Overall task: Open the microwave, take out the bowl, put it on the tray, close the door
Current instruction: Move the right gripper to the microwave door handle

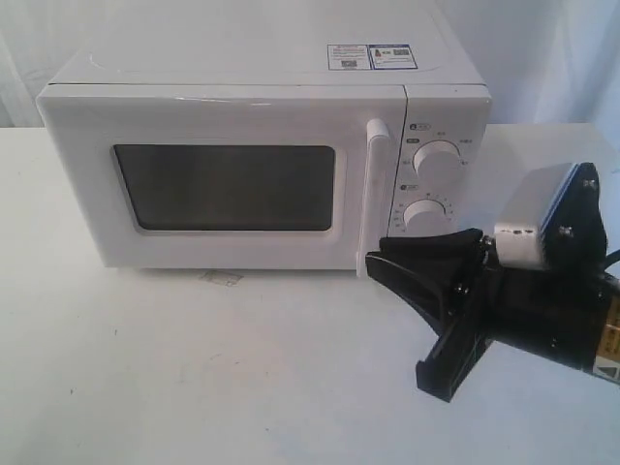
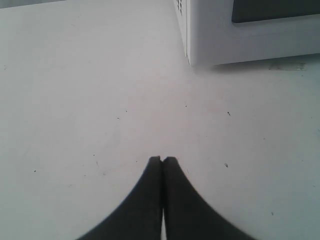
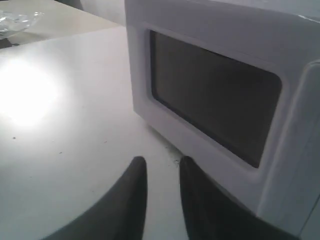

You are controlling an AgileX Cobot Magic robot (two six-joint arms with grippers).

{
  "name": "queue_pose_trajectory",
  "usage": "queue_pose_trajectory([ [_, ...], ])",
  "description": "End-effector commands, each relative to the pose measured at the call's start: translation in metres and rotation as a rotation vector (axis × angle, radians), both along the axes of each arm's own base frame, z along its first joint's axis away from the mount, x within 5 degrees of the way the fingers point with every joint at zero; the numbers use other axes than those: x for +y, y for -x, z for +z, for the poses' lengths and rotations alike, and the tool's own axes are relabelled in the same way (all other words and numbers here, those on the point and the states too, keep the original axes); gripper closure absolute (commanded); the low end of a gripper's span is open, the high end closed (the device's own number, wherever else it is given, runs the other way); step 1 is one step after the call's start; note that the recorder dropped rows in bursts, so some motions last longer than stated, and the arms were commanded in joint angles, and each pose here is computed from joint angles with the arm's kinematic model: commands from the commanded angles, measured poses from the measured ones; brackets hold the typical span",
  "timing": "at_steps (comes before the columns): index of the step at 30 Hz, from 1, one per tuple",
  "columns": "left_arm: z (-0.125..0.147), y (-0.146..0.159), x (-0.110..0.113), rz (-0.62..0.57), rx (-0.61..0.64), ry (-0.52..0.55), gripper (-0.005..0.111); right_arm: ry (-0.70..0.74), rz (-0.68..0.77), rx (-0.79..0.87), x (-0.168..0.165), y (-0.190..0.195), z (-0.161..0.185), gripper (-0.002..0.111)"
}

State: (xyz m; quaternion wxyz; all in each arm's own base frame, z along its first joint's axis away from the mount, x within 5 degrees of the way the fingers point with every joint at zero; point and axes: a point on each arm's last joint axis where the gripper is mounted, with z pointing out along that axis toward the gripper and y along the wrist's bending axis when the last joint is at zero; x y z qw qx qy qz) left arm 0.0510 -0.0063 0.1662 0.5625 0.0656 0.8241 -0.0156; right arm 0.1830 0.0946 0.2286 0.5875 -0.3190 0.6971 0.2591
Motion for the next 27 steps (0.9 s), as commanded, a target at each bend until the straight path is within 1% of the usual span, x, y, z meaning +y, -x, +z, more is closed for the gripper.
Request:
queue_pose_trajectory([
  [1, -0.001, 0.000, 0.000, 0.004, 0.001, 0.006, 0.107, 0.012, -0.027, -0.040, -0.009, -0.019, -0.004, 0.072],
  [2, -0.001, 0.000, 0.000, 0.004, 0.001, 0.006, 0.107, 0.013, -0.021, -0.069, -0.011, -0.023, -0.004, 0.069],
  [3, -0.001, 0.000, 0.000, 0.004, 0.001, 0.006, 0.107, 0.025, 0.009, -0.153, -0.013, -0.028, -0.005, 0.062],
  [5, -0.001, 0.000, 0.000, 0.004, 0.001, 0.006, 0.107, 0.063, 0.054, -0.297, -0.016, -0.035, -0.011, 0.056],
  [7, -0.001, 0.000, 0.000, 0.004, 0.001, 0.006, 0.107, 0.052, 0.066, -0.330, -0.018, -0.041, -0.021, 0.054],
  [12, -0.001, 0.000, 0.000, 0.004, 0.001, 0.006, 0.107, 0.036, -0.002, -0.243, -0.027, -0.071, -0.045, 0.054],
  [15, -0.001, 0.000, 0.000, 0.004, 0.001, 0.006, 0.107, 0.035, -0.004, -0.231, -0.027, -0.082, -0.050, 0.054],
  [20, -0.001, 0.000, 0.000, 0.004, 0.001, 0.006, 0.107, 0.030, -0.019, -0.224, -0.027, -0.093, -0.055, 0.054],
  [27, -0.001, 0.000, 0.000, 0.004, 0.001, 0.006, 0.107, 0.026, -0.022, -0.249, -0.028, -0.100, -0.049, 0.054],
])
